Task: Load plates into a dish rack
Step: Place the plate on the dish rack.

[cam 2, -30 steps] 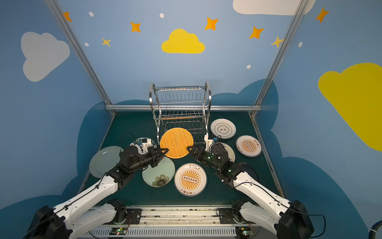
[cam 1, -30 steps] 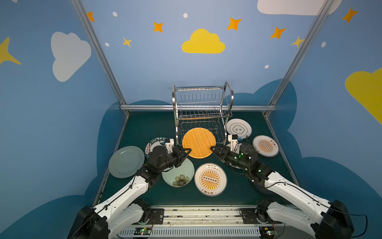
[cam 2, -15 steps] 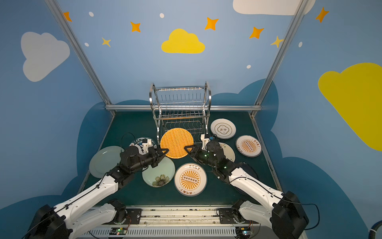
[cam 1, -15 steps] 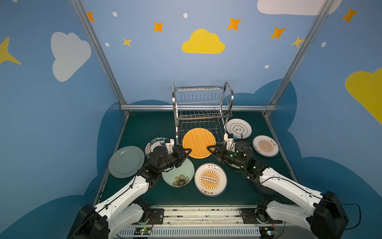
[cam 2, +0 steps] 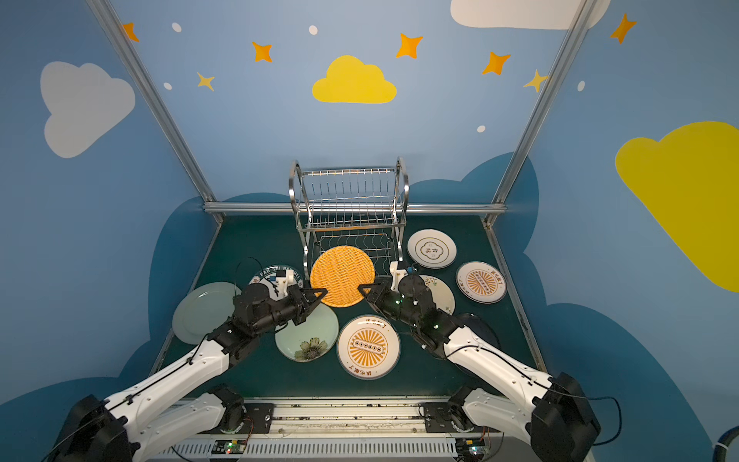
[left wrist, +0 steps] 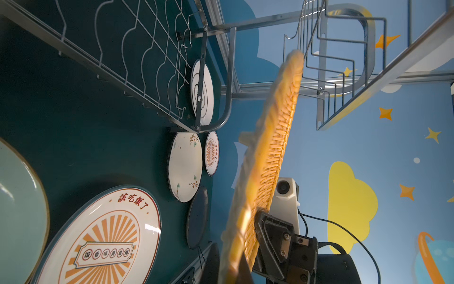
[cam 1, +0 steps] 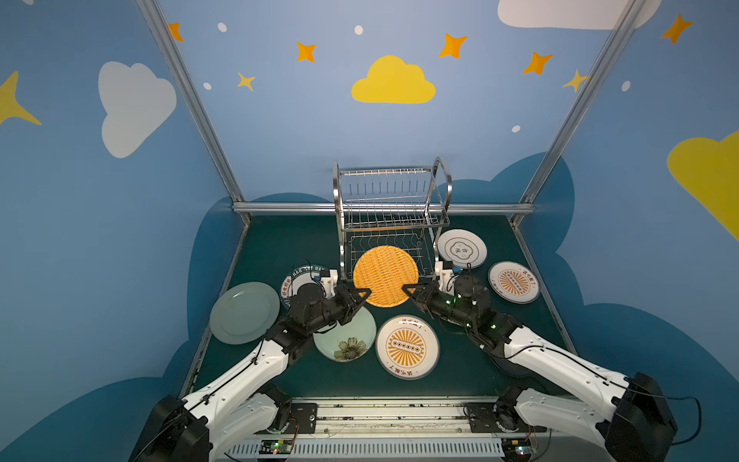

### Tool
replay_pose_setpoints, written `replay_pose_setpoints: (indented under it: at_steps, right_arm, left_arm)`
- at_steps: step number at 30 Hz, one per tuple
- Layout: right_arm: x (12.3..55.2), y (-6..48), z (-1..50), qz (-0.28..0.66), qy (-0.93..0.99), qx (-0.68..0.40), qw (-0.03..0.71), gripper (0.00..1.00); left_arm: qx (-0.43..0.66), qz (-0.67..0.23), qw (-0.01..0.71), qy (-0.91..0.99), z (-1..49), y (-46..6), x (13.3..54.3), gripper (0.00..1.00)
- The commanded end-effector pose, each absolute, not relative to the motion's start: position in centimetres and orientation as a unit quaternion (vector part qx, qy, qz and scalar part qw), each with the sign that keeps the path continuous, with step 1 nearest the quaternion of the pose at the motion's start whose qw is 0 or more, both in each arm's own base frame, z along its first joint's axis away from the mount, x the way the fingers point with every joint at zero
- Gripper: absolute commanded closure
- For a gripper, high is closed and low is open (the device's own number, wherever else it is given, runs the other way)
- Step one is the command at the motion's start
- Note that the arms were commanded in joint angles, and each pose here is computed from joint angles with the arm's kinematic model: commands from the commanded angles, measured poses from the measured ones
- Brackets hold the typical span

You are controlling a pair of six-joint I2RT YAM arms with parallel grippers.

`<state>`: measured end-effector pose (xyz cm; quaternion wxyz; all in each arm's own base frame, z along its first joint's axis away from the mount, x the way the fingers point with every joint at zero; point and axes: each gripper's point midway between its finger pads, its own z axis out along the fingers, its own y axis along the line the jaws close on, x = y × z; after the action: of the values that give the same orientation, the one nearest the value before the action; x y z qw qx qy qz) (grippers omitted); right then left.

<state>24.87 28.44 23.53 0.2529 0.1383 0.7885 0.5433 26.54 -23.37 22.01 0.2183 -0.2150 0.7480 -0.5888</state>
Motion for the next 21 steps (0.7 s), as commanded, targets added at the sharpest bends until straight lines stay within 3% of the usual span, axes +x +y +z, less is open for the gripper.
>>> replay_pose_setpoints:
  at_steps: [1, 3, 7, 12, 21]
  right_arm:
    - [24.8, 27.4, 24.6, 0.522, 0.794, 0.140, 0.278, 1.00]
    - [24.6, 27.0, 24.8, 0.510, 0.799, 0.139, 0.285, 1.00]
    - [24.0, 25.4, 25.2, 0.481, 0.811, 0.136, 0.304, 1.00]
    - [22.5, 23.3, 26.6, 0.461, 0.815, 0.108, 0.332, 1.00]
    - [19.2, 20.5, 32.1, 0.468, 0.773, -0.007, 0.429, 1.00]
  left_arm:
    - [-0.219, -0.592, 0.237, 0.739, 22.5, -23.0, 27.1, 0.78]
    - [-0.221, -0.586, 0.239, 0.742, 22.3, -22.8, 27.0, 0.44]
    - [-0.227, -0.557, 0.255, 0.757, 21.7, -21.4, 26.5, 0.03]
    - [-0.224, -0.519, 0.311, 0.764, 22.4, -18.1, 25.3, 0.00]
    - [-0.160, -0.375, 0.474, 0.781, 26.8, -10.5, 21.5, 0.00]
